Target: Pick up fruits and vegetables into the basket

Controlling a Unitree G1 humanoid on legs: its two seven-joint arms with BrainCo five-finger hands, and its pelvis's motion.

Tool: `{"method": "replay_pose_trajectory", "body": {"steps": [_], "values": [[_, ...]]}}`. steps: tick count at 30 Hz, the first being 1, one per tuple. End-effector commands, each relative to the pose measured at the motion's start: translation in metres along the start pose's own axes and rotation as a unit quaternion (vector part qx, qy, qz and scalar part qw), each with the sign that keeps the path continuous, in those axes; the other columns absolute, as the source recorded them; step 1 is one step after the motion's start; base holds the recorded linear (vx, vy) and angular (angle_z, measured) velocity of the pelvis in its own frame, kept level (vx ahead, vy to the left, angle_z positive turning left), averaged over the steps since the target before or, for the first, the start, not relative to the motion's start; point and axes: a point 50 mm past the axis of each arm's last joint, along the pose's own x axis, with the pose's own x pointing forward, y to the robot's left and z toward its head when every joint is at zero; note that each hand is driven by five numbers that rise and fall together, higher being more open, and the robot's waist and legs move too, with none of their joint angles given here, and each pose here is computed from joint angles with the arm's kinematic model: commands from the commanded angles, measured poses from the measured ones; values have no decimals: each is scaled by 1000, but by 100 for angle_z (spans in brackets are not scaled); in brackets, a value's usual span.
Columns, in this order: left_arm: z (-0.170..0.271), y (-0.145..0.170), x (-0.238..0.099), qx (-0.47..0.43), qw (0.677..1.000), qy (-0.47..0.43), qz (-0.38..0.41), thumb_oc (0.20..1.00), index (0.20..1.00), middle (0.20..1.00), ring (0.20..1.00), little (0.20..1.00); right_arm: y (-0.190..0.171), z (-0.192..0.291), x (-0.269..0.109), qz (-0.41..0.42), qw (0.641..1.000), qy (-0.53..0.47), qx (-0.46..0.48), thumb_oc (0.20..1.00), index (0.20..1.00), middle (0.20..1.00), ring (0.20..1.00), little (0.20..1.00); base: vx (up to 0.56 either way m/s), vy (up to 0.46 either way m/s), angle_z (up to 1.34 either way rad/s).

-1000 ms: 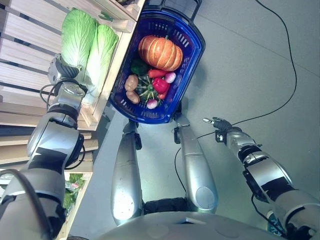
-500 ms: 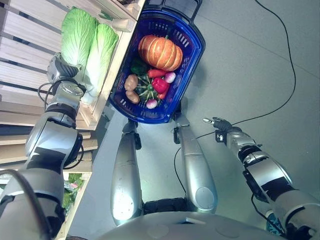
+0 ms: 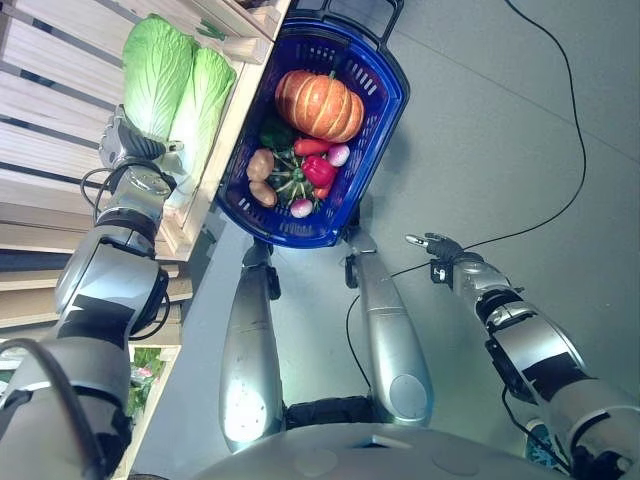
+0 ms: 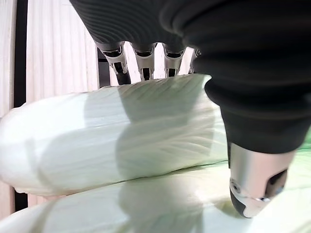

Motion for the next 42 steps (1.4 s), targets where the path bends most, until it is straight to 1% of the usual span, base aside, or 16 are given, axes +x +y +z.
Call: {"method": "replay_pose_trajectory", "body": {"steps": [1,5,6,7,10,20,26,29,32,33,39,42], "values": [[-27,-34,-17,50,996,35,-61,1000,1000,1000,1000,1000,-6,-24,-2,-10,999,36,-7,1000,1000,1000,1000,1000,0,0,0],[-26,-34,-18,55,996,39,-63,1000,1000,1000,1000,1000,-5,-24,-1,-10,999,36,-8,1000,1000,1000,1000,1000,0,0,0],[-27,-35,-18,58,995,42,-67,827,827,827,827,827,-5,-24,-1,-10,999,36,-7,1000,1000,1000,1000,1000,6,-13,-4],[-28,-35,-18,60,995,43,-69,200,200,200,200,200,-5,-25,-1,-10,999,36,-6,1000,1000,1000,1000,1000,4,-8,-6],[-28,-37,-19,66,994,44,-79,200,200,200,200,200,-2,-23,-1,-11,999,34,-6,1000,1000,1000,1000,1000,0,-2,-1],[-25,-35,-17,64,995,29,-75,200,200,200,200,200,-5,-22,-1,-11,999,32,-7,1000,1000,1000,1000,1000,0,0,0],[-22,-37,-18,38,997,22,-69,200,200,200,200,200,-4,-22,-1,-11,999,31,-6,1000,1000,1000,1000,1000,0,0,0],[-22,-35,-17,17,998,20,-63,200,200,200,200,200,-4,-22,-1,-10,999,31,-4,1000,1000,1000,1000,1000,0,0,0],[-19,-32,-17,-25,998,10,-48,200,200,200,200,200,-4,-23,-1,-11,1000,29,2,1000,1000,1000,1000,1000,0,0,0],[-18,-30,-16,-51,998,4,-39,200,200,200,200,200,-5,-24,-1,-14,1000,27,9,1000,1000,1000,1000,1000,0,0,0],[-18,-24,-16,-136,990,-26,-19,200,200,200,200,200,-13,-24,-3,-36,998,4,48,1000,1000,1000,1000,1000,0,0,0],[-17,-20,-16,-161,986,-44,-11,200,200,200,200,200,-21,-19,-3,-49,996,-17,72,1000,1000,1000,1000,1000,-14,-29,1]]}}
